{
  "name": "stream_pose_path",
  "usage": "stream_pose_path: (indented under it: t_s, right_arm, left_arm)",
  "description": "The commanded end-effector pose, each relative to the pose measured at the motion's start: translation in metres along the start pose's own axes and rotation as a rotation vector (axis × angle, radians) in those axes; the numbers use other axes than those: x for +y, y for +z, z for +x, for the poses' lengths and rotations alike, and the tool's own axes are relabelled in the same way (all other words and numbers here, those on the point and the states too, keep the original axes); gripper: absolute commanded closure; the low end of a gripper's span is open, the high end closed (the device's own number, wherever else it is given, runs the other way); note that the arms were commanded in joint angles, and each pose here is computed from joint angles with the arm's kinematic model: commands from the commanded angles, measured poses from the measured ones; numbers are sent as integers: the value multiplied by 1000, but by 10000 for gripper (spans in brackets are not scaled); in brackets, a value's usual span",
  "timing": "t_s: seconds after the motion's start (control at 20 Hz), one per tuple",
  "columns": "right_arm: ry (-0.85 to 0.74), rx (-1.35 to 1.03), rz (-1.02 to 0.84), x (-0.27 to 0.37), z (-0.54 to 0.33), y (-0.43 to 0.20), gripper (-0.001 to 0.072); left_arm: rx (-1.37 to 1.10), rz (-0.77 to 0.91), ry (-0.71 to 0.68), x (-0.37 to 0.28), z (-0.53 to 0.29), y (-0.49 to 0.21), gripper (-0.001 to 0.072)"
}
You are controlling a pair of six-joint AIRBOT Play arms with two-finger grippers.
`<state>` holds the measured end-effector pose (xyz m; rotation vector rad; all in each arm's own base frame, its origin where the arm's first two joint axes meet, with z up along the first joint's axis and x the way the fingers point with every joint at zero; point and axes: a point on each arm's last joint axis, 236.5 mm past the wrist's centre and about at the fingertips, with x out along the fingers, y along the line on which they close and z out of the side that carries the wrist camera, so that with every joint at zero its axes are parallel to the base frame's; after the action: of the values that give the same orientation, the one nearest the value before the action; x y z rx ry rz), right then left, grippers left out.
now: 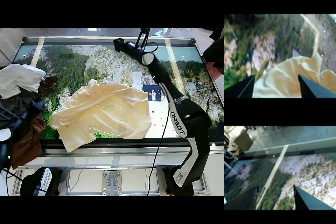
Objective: Fold the shirts.
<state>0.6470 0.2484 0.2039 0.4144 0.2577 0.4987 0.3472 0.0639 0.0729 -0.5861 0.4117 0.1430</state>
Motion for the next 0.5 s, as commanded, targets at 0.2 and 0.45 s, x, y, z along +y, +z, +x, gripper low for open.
stream_pose_path:
  t_s: [0.2, 0.45]
  right_arm:
    - [-130, 462, -168, -54, -217, 54, 396]
    - [-266, 723, -26, -86, -338, 6, 398]
  left_arm:
    - [4, 322, 101, 24, -46, 51, 102]
    - [477, -68, 199, 72, -72, -88, 101]
